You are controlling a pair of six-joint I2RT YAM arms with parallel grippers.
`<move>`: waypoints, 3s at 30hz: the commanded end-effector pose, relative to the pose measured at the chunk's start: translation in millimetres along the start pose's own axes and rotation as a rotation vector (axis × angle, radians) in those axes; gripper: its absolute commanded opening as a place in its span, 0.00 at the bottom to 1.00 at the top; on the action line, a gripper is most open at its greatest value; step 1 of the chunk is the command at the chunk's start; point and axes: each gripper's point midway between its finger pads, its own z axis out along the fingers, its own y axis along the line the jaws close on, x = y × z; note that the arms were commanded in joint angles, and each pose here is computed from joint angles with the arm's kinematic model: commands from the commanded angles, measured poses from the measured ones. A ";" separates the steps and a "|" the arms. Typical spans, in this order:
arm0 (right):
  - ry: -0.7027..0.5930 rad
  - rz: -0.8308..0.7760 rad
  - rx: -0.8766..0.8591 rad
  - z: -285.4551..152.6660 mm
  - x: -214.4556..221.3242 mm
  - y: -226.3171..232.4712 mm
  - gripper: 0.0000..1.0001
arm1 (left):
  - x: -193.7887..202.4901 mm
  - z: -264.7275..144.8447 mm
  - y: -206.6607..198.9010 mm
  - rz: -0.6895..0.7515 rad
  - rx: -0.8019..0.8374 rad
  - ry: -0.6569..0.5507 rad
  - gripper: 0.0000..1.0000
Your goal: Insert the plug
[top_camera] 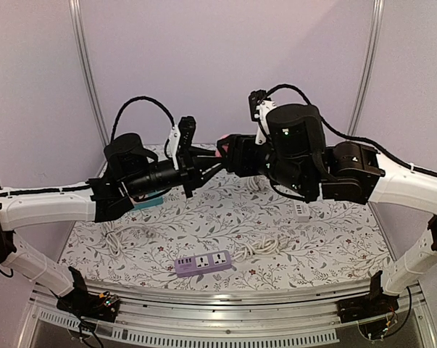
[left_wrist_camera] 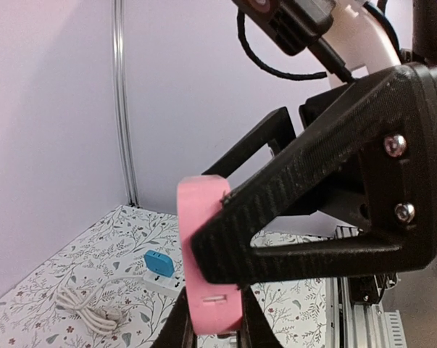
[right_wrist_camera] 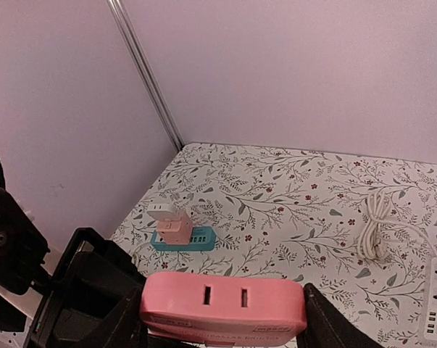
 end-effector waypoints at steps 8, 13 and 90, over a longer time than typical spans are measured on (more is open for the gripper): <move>0.123 -0.270 -0.453 -59.7 11.7 37.7 0.99 | -7.3 -31.6 -51.4 -0.021 0.265 -0.045 0.00; 0.219 -0.359 -0.719 -95.8 36.5 51.1 0.93 | -13.9 -45.9 -72.9 -0.082 0.364 -0.072 0.00; 0.556 -0.843 -0.906 51.0 301.0 -4.7 0.00 | 246.5 -129.0 -68.0 0.045 0.180 0.457 0.00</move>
